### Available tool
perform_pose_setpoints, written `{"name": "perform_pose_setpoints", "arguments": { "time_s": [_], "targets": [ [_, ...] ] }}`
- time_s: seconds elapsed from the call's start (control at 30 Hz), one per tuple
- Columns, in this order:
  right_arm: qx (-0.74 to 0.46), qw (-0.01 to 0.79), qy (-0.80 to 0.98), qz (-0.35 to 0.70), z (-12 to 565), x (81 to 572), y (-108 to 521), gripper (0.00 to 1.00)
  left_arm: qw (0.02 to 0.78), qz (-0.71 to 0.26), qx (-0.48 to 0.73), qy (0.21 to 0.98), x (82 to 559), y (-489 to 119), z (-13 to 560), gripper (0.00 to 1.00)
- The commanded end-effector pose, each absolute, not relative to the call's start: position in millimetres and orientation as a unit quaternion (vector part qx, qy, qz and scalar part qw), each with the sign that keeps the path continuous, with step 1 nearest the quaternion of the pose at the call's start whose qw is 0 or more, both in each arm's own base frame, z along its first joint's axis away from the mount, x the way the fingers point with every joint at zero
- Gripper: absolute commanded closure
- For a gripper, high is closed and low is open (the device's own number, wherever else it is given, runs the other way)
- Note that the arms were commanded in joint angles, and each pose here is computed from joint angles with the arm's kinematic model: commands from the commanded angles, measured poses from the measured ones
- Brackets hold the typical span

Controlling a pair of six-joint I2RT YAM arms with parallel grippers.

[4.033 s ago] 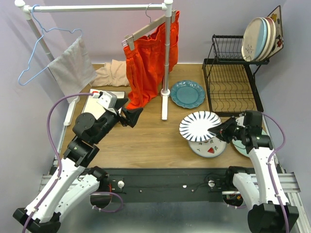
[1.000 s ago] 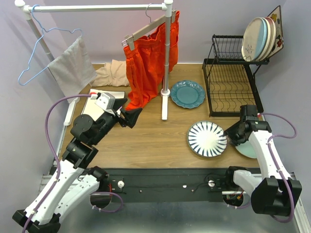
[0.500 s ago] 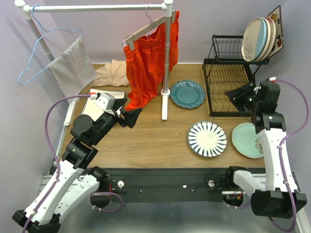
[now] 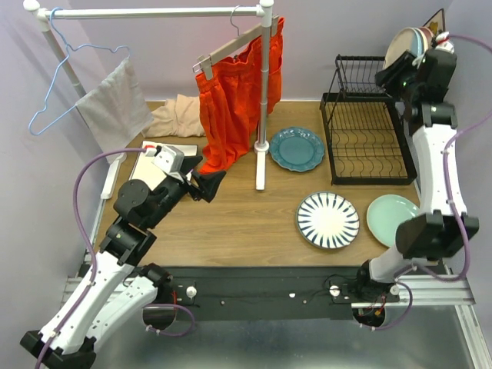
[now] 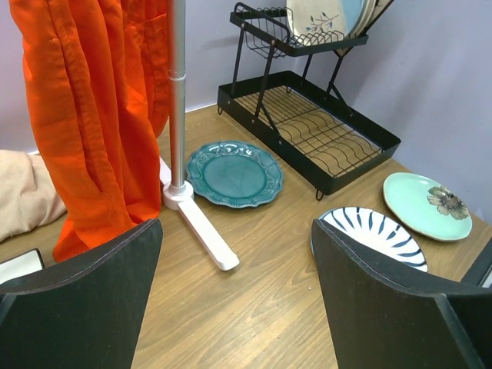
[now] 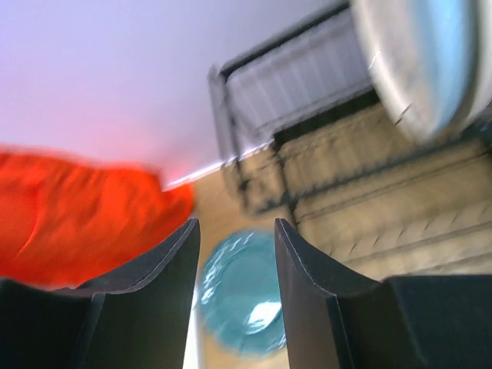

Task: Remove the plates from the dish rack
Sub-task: Unload the plate from the dish rack.

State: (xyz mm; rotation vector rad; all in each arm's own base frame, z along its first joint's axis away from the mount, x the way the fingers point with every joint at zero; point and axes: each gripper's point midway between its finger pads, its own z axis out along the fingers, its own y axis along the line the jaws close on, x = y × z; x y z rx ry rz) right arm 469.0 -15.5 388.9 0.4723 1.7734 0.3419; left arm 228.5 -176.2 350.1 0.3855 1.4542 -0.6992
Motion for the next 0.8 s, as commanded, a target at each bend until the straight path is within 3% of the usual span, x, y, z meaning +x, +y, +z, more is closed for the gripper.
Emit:
{"name": "perform_pose_setpoints", "arguments": {
  "time_s": [0.0, 0.23, 0.77],
  "targets": [
    [0.196, 0.648, 0.735, -0.033, 421.0, 502.5, -79.0, 0.48, 0.678, -0.308, 0.173, 0.644, 228.6, -175.3, 350.1, 0.12],
    [0.127, 0.647, 0.736, -0.155, 427.0, 535.6, -110.4, 0.48, 0.672, -0.309, 0.176, 0.649, 231.1, -178.3, 347.0, 0.12],
    [0.1, 0.623, 0.751, -0.195, 403.6, 559.2, -139.9, 0.51, 0.675, -0.308, 0.177, 0.647, 231.3, -177.7, 349.2, 0.12]
  ]
}}
